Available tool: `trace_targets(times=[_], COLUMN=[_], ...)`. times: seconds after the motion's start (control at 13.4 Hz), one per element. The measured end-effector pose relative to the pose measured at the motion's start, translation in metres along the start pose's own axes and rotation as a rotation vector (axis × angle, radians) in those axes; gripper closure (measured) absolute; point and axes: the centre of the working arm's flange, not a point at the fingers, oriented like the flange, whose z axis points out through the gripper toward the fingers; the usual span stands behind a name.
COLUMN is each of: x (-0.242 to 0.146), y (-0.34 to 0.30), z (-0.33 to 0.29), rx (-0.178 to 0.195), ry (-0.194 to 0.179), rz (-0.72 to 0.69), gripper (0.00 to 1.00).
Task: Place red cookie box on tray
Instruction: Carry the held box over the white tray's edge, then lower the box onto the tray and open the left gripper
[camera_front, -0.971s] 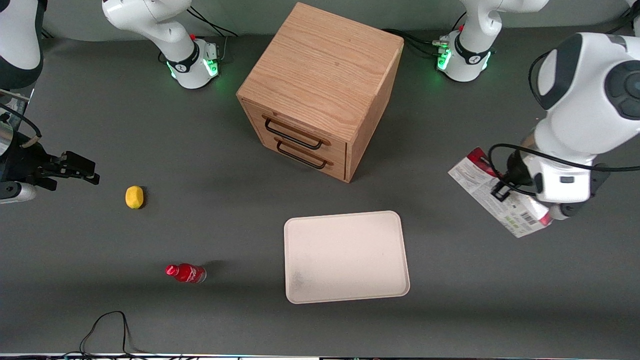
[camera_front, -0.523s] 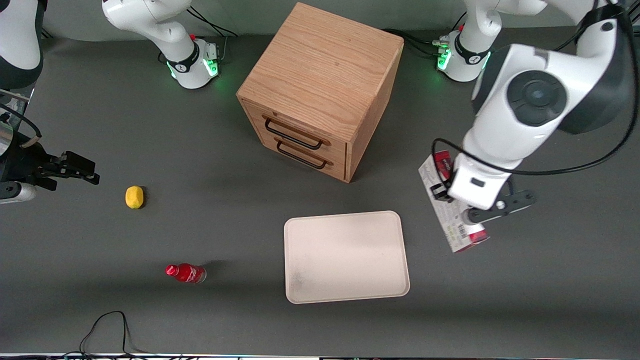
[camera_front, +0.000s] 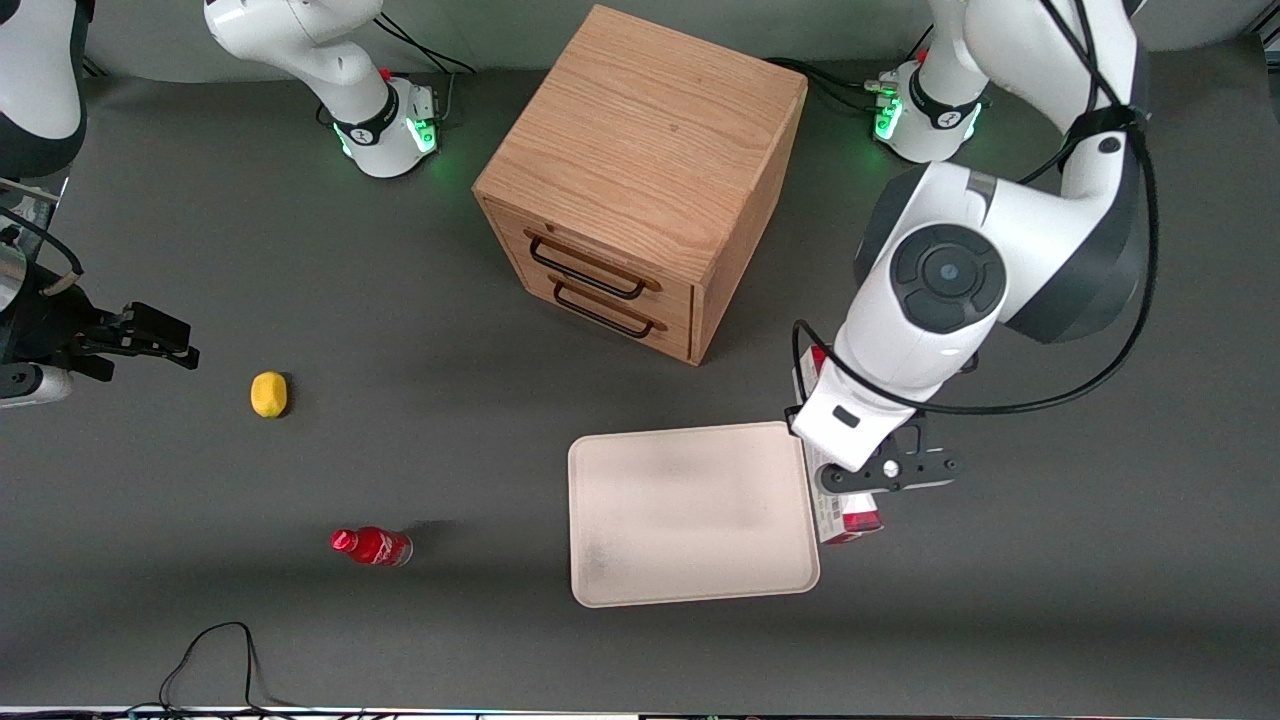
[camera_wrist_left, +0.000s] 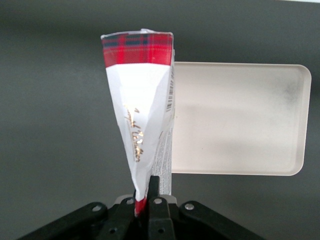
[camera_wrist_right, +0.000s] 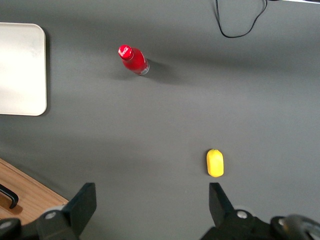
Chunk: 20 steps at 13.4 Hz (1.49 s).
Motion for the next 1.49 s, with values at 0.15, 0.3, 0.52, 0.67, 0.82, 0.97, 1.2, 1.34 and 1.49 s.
trace_targets(times=[0.15,0.3,0.52,0.67,0.82,0.97,1.2,1.34,1.49], x=[0.004,0.007,0.018,0.024,0.027,0.028,0.026,0.025,0.024], y=[0.003,0.005,0.014,0.019,0.021,0.021,0.018,0.017,0.017], z=[0.012,0.026,0.080,0.126,0.162,0.187,0.209,0.222,0.230], rx=[0.004,0.008,0.005,0.006,0.014,0.016,0.028,0.035,0.041], ry=[-0.008,-0.014,-0.011,-0.013,-0.018,-0.010,-0.024,-0.018,-0.015], rz=[0.014,0.018,0.019,0.019,0.022,0.024,0.024,0.018,0.009], gripper=[0.97,0.97,0.97,0.97,0.97,0.97,0.97,0.97,0.97])
